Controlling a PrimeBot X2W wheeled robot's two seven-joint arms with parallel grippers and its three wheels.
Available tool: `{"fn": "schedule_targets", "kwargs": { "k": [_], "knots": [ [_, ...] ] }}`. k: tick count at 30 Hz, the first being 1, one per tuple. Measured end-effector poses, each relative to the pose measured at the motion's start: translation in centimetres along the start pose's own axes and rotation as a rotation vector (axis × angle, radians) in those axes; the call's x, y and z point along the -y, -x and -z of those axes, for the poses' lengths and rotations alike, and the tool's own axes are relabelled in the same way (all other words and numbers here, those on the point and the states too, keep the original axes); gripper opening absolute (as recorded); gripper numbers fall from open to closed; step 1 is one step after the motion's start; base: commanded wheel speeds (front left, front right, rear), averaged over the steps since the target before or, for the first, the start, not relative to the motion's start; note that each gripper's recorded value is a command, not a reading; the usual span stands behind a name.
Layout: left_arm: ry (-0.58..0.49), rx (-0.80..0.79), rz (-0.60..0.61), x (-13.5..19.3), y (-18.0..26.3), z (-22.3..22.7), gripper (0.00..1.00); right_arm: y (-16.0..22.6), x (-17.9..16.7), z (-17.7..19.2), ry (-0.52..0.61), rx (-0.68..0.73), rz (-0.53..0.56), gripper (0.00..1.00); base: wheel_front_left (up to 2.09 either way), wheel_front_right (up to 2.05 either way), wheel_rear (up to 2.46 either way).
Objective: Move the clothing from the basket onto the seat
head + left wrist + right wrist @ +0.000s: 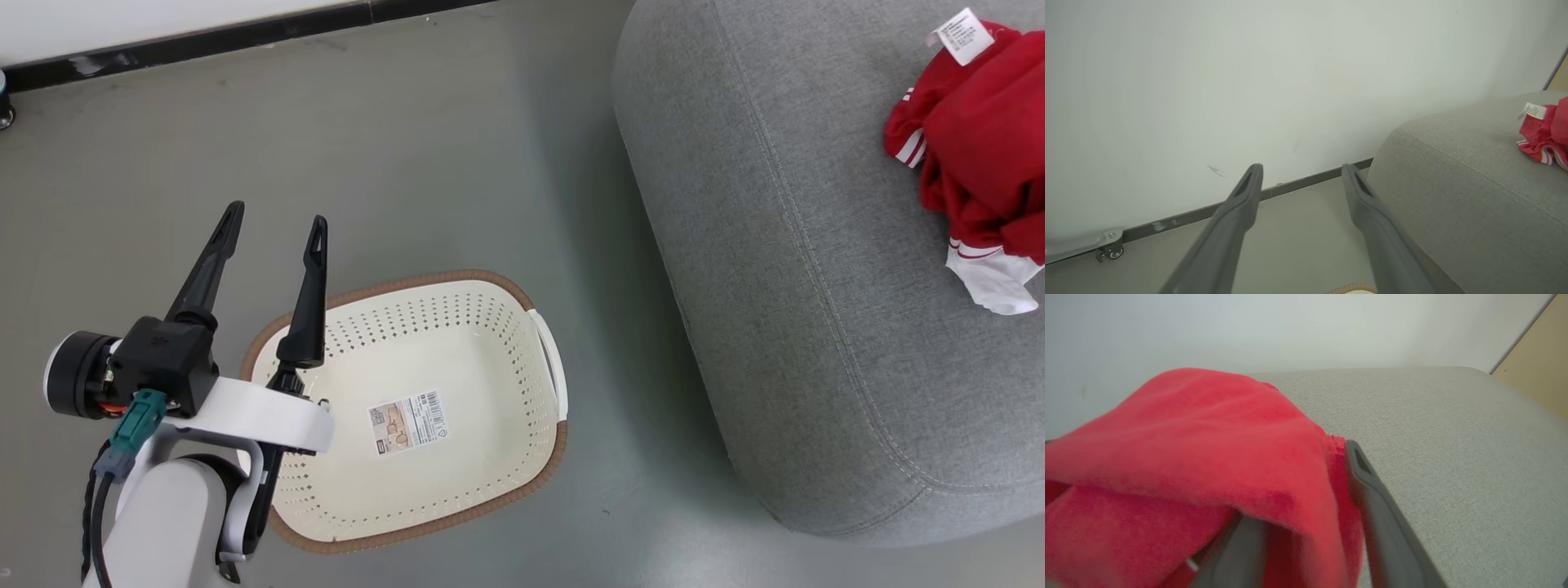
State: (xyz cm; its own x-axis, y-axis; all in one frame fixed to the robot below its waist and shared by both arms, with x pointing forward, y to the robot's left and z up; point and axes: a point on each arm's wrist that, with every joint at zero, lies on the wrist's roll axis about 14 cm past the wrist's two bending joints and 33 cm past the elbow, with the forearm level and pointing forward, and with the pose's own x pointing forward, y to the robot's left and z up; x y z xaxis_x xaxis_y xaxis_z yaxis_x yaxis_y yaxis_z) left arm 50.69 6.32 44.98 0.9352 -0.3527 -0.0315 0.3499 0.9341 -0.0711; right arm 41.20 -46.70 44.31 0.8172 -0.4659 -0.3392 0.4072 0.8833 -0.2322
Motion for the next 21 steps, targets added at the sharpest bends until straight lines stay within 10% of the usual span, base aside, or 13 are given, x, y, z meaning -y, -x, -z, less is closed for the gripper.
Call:
{"fn": "schedule_targets", "kwargs": {
  "k": [21],
  "knots": [
    [0.025, 0.032, 0.008, 1.3, -0.4, -0.9, 1.00, 2.9, 2.6, 1.2, -0.055, 0.028, 0.051, 1.00, 0.00, 0.00, 0.00]
  ]
}}
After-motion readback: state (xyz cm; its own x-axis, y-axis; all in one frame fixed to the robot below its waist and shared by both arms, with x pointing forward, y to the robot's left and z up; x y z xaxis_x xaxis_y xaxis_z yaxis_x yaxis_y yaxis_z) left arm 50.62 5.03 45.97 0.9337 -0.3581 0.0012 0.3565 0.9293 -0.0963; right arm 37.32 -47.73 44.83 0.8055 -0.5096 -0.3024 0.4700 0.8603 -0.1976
